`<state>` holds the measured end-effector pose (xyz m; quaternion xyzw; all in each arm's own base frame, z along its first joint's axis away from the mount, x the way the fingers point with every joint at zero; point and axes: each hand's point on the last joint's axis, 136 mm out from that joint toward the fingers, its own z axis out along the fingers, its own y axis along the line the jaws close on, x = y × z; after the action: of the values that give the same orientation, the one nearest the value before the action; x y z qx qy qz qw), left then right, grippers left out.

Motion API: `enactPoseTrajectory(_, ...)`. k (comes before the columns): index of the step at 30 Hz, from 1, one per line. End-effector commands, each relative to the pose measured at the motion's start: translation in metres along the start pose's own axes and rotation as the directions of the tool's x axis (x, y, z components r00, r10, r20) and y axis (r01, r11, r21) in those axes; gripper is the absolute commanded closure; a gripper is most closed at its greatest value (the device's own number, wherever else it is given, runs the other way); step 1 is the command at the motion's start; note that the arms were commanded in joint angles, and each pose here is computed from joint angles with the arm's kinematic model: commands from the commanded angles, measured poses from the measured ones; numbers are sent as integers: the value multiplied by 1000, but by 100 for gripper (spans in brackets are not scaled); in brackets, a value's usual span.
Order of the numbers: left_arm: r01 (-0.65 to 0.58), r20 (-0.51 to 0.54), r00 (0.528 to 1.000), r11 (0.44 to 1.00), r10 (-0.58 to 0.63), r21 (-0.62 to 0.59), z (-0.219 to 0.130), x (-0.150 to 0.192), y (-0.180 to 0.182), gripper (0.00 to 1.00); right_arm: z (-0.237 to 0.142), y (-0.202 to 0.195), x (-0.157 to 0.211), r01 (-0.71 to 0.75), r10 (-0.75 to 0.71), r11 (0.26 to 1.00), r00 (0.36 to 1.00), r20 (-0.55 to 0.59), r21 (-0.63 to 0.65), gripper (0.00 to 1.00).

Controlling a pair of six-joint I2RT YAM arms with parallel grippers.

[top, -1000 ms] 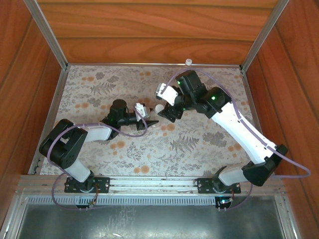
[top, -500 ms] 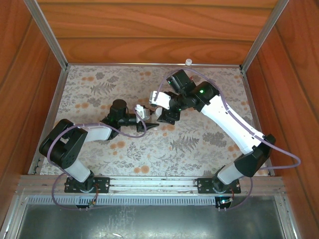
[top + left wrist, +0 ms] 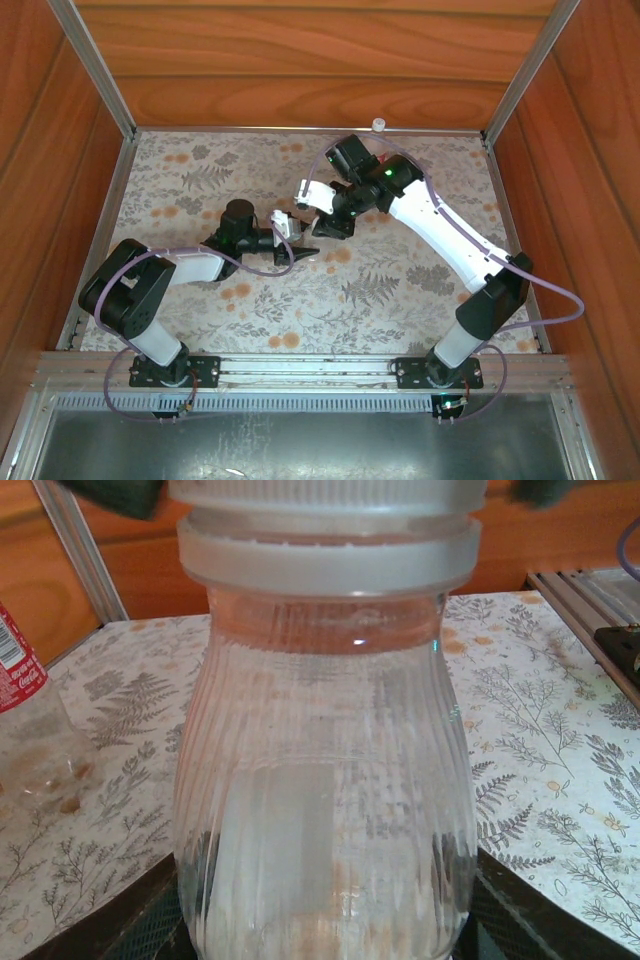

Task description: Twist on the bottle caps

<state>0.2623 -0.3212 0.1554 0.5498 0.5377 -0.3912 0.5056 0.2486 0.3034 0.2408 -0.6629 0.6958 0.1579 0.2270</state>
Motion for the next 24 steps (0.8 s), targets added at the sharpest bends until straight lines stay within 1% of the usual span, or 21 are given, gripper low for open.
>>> enactPoseTrajectory(1, -19, 37, 999, 999, 18, 31, 1, -16, 2, 41, -6, 7, 2, -8, 8, 999, 1000, 6, -46, 56)
enactPoseTrajectory(4, -13, 39, 999, 1000, 12, 26, 2, -18, 5, 41, -5, 4, 7, -26, 26, 999, 1000, -12, -35, 61)
enactPoseTrajectory(7, -12, 24, 1000, 1000, 12, -5, 3, -14, 11, 41, -4, 0, 1, -71, 71, 997, 997, 7, -26, 67)
enactPoseTrajectory(9, -10, 4, 1000, 998, 11, -58, 3, -10, 21, 42, -5, -10, -6, -136, 135, 991, 990, 36, 14, 67)
enactPoseTrajectory(10, -13, -8, 1000, 996, 13, -94, 3, -9, 27, 42, -7, -18, -9, -191, 188, 980, 981, 48, 50, 67)
enactPoseTrajectory(11, -17, -18, 1000, 991, 15, -129, 3, -8, 34, 41, 1, -27, -7, -255, 253, 964, 967, 32, 71, 68)
enactPoseTrajectory(13, -30, -49, 999, 972, 19, -233, 2, -6, 55, 42, -3, -50, -11, -425, 419, 890, 905, 76, 164, 72)
enactPoseTrajectory(14, -42, -64, 998, 961, 25, -272, 1, -5, 64, 42, -4, -55, -13, -486, 476, 855, 874, 97, 181, 76)
enactPoseTrajectory(15, -59, -79, 996, 948, 35, -312, 0, -5, 74, 42, -5, -60, -14, -549, 535, 813, 836, 122, 195, 78)
enactPoseTrajectory(17, -79, -100, 994, 919, 44, -386, -1, -7, 92, 42, -7, -72, -9, -701, 679, 669, 712, 180, 249, 79)
enactPoseTrajectory(18, -99, -109, 992, 907, 59, -409, -1, -10, 98, 42, -6, -75, -3, -771, 749, 577, 631, 203, 269, 79)
enactPoseTrajectory(19, -122, -125, 989, 894, 75, -430, 0, -11, 102, 42, -5, -75, 3, -815, 794, 510, 569, 215, 274, 76)
enactPoseTrajectory(21, -165, -152, 983, 875, 106, -455, 4, -13, 106, 42, -7, -76, 13, -861, 845, 409, 482, 232, 301, 75)
enactPoseTrajectory(22, -181, -163, 980, 869, 118, -461, 6, -13, 107, 42, -12, -78, 15, -864, 845, 395, 475, 245, 313, 73)
enactPoseTrajectory(23, -181, -163, 980, 870, 118, -459, 7, -13, 107, 42, -17, -78, 13, -858, 832, 409, 491, 260, 312, 68)
enactPoseTrajectory(24, -164, -152, 983, 877, 105, -453, 8, -13, 105, 42, -25, -79, 7, -836, 794, 455, 536, 286, 306, 60)
